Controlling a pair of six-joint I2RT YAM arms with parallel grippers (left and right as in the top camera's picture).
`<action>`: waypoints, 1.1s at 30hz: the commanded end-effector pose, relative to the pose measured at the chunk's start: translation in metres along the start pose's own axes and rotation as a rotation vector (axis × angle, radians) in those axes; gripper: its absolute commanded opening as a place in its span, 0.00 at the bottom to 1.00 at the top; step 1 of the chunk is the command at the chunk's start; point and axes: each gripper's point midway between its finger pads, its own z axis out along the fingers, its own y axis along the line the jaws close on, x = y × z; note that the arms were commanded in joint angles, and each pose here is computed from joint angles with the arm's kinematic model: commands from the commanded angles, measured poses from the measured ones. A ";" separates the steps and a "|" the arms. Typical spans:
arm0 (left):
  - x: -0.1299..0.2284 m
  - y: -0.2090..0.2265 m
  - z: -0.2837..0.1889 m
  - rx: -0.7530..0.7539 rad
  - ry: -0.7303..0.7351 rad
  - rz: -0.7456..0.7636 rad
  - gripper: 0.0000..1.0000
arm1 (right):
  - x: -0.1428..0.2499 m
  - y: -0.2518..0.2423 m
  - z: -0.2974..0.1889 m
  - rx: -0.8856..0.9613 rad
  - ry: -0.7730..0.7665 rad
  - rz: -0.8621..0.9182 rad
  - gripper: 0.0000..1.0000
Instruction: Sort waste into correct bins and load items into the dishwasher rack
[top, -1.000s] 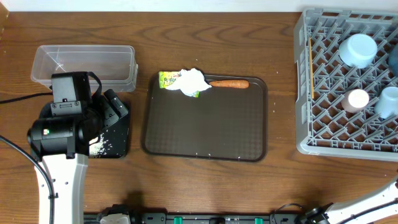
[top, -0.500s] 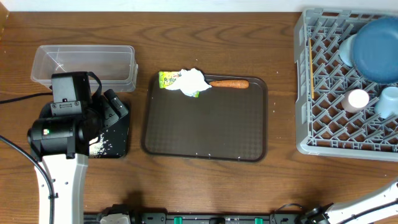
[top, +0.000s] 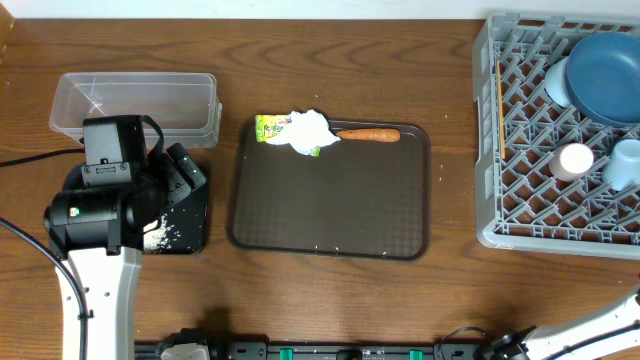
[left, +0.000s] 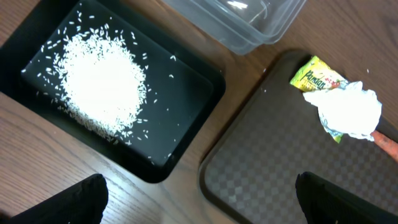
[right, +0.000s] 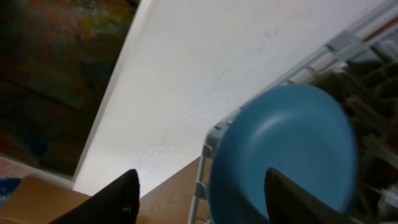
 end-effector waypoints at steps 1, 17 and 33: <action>-0.005 0.001 -0.004 -0.002 -0.016 -0.014 0.99 | -0.010 0.043 0.016 0.027 -0.034 -0.088 0.72; -0.005 0.001 -0.004 -0.002 -0.016 -0.014 0.99 | 0.069 0.076 0.099 0.800 0.104 -0.691 0.99; -0.005 0.001 -0.004 -0.002 -0.016 -0.014 0.99 | 0.132 0.006 0.138 1.033 0.357 -0.855 0.60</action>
